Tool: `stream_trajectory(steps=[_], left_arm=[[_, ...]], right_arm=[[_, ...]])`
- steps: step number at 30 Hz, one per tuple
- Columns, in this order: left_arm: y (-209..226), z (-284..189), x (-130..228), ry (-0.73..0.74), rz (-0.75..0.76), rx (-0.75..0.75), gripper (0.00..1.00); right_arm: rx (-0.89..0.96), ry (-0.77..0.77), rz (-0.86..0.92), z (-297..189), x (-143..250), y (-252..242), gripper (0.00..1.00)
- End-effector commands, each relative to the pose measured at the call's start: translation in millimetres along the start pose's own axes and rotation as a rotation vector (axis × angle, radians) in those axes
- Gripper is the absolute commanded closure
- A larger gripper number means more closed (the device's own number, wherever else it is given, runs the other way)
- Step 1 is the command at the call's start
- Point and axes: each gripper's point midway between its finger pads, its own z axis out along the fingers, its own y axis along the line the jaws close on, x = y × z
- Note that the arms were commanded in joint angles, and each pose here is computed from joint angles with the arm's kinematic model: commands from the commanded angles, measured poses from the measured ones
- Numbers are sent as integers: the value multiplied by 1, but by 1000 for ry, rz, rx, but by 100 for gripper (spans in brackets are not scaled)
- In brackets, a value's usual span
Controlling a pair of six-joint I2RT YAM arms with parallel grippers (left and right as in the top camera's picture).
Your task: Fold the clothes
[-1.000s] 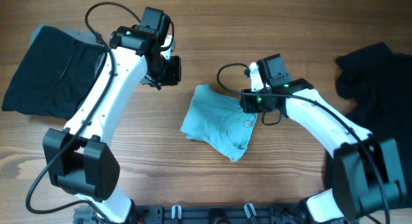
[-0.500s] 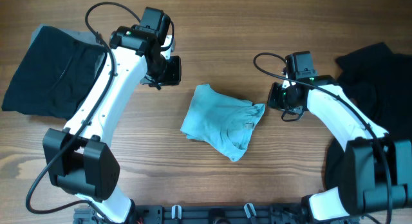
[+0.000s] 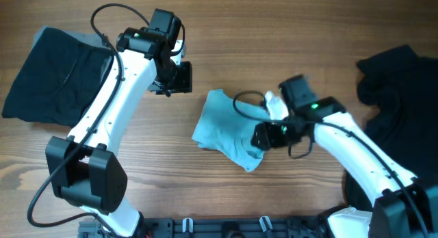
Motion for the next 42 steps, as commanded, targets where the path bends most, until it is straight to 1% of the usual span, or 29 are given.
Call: stream_trajectory(steps=[1,2,5,6,8,12,15,16,20,23,24,26,27,28,30,32,36,38,39,40,41,42], left_arm=[[1,5,2,16,7,-3,50],[1,5,2,16,8,-3,51],[0,5,1,9,9,-1,50],[0,5,-1,3,9,0,50],[0,5,-1,2,9,1,50],[0,5,-1,2,10,1,50],[0,5,-2,-1,10,2,50],[0,5,-2,-1,10,2,50],[0,5,-2,-1,10,2,50],[0,5,-2,-1,10,2,50],[0,5,-2,0,10,2,50],[0,5,-1,2,9,1,50],[0,5,-1,2,9,1,50],[0,5,-1,2,9,1,50],[0,5,-1,2,9,1,50],[0,5,-1,2,9,1,50],[0,5,-1,1,9,1,50],[0,5,-1,1,9,1,50],[0,5,-1,1,9,1,50],[0,5,-1,1,9,1,50],[0,5,-1,1,9,1,49],[0,5,-1,1,9,1,47]], right_arm=[[128,105,273,15,37,-26,36],[132,126,299,16,44,-27,33],[33,161,315,22,50,-12,32],[-24,161,311,24,49,-4,34],[-76,161,285,27,49,3,44],[-106,183,239,30,57,5,45],[-111,171,231,32,55,5,54],[-113,165,227,32,53,5,55],[-178,113,132,36,39,23,56],[-145,93,139,41,36,26,70],[-114,86,145,42,35,22,76],[-56,76,169,44,35,13,85],[-28,71,179,44,35,8,92],[9,60,189,44,34,1,95],[92,31,203,42,29,-12,95],[247,-19,231,30,20,-35,96],[395,-117,207,1,-2,-49,96],[419,-184,180,-15,-18,-46,94],[408,-199,156,-18,-23,-42,87],[394,-204,124,-20,-25,-38,65],[376,-197,98,-21,-24,-34,57],[365,-180,83,-21,-20,-32,55]])
